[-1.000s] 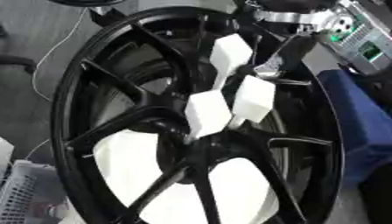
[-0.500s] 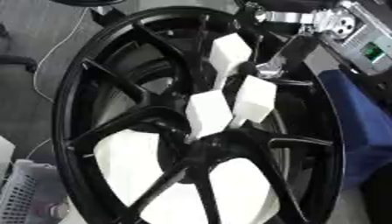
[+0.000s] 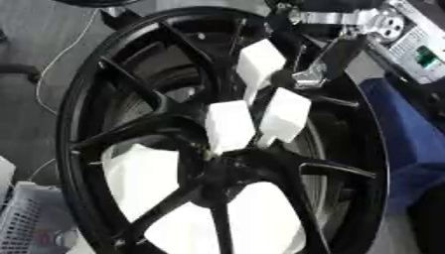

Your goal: Pull the pin out of the wheel hub.

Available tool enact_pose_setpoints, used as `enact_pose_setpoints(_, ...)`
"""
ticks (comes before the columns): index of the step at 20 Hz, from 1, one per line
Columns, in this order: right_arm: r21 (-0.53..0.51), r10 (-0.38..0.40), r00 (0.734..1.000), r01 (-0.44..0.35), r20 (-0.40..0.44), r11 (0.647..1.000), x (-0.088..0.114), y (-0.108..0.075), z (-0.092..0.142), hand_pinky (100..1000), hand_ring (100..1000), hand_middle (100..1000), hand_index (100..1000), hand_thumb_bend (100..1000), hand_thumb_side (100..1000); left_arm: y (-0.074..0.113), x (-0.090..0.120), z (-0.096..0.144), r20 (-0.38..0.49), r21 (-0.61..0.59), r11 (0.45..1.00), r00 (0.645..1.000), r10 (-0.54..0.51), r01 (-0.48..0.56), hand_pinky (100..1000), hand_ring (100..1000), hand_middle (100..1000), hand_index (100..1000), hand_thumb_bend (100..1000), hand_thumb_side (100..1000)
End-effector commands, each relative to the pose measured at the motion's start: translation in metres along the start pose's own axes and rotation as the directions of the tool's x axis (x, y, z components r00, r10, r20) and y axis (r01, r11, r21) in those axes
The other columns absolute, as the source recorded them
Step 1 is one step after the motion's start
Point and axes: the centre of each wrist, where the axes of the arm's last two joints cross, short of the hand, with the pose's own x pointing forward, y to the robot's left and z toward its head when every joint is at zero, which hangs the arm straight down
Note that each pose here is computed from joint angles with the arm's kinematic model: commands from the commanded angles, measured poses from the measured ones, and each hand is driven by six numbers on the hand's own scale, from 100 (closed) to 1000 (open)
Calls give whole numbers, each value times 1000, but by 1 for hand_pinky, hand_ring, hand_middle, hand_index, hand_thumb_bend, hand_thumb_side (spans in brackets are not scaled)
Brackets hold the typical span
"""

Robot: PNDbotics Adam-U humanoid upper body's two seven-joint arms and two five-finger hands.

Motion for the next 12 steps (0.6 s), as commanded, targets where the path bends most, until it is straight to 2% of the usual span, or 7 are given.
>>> enact_pose_setpoints(1,159,152,978,-175,144,972,12,-19,9,697,552,365,488,100,413,4,8,-1,31,3,1000,999,-16,16,751,656,594,720,333,677)
enact_pose_setpoints(9,101,82,987,-97,141,990,20,-32,13,689,537,348,477,100,386,4,7,-1,29,-2,1000,999,-22,22,752,656,595,722,334,677)
enact_pose_setpoints(10,91,71,988,-84,140,992,21,-34,14,688,533,346,477,100,517,4,7,-1,29,-3,1000,999,-22,22,752,657,595,722,341,680)
enact_pose_setpoints(11,79,61,988,-72,139,994,22,-37,16,688,532,345,477,100,386,4,7,-1,29,-4,1000,999,-23,23,752,657,595,722,335,676)
enact_pose_setpoints(12,67,51,989,-61,138,996,24,-41,17,688,529,346,478,100,488,4,7,-1,29,-5,1000,999,-23,23,752,657,595,723,335,676)
